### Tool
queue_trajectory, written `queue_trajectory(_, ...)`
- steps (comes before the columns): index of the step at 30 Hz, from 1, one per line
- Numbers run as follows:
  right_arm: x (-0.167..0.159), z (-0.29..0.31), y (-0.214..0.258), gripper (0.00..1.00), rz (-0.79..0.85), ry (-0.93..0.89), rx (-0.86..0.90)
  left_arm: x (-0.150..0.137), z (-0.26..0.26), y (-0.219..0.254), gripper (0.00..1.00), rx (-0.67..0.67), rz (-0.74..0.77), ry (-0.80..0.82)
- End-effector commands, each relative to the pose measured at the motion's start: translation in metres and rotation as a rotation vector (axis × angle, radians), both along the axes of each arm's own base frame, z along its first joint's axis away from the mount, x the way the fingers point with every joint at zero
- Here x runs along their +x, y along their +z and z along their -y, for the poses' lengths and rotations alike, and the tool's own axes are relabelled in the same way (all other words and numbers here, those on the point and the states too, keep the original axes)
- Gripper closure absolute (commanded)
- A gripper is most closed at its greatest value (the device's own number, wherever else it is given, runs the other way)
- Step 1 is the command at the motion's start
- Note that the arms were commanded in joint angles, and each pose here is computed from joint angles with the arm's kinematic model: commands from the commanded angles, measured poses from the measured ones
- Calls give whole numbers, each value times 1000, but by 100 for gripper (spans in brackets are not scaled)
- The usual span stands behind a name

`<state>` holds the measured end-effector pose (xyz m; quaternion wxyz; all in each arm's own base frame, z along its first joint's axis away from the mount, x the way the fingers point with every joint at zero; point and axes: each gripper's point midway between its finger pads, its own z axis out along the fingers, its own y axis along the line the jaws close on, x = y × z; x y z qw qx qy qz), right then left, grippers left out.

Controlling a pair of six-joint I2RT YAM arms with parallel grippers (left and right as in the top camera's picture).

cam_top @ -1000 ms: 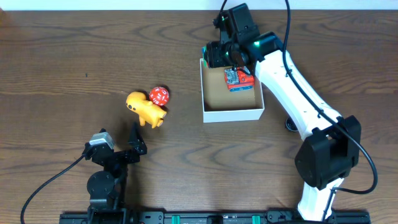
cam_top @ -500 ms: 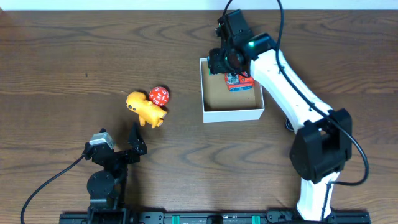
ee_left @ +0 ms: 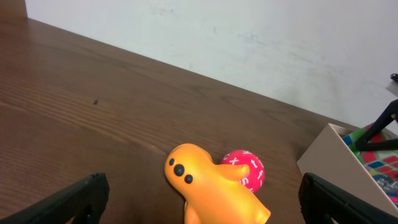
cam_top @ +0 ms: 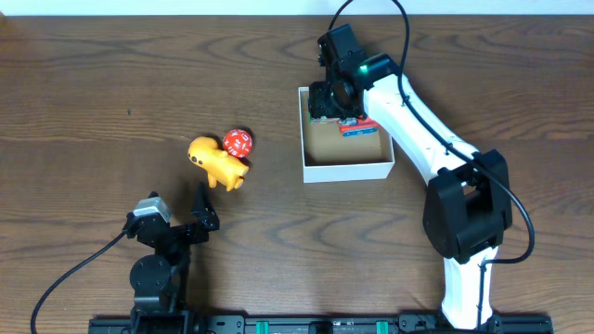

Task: Pack container
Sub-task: 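Lower the cube into the box beside the vehicle, release, withdraw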

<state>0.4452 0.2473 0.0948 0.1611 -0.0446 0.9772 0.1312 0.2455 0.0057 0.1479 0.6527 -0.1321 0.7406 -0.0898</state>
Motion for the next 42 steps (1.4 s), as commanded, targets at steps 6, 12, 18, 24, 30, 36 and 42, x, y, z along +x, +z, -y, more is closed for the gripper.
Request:
queue_trajectory(6, -1, -12, -31, 49, -48, 11, -15, -1, -3, -19, 2, 18, -58, 11)
queue_trajectory(12, 8, -10, -29, 49, -16, -1, -6, -1, -3, -19, 2, 18, -58, 10)
queue_trajectory(18, 9, -11, -28, 30, -12, -1, -2, -1, -3, -19, 2, 18, -58, 10)
queue_trajectory(24, 11, -13, -26, 27, -3, 2, 10, -1, -3, -19, 2, 18, -58, 11)
queue_trajectory(30, 18, -15, -6, 30, 37, -1, 34, -1, -3, -19, 2, 18, -58, 10)
queue_trajectory(36, 31, 8, 57, 34, 148, -59, 32, -1, -3, -19, 2, 18, -58, 10)
queue_trajectory(42, 14, 85, 119, 29, 219, -207, -150, -1, -3, -19, 2, 18, -58, 10)
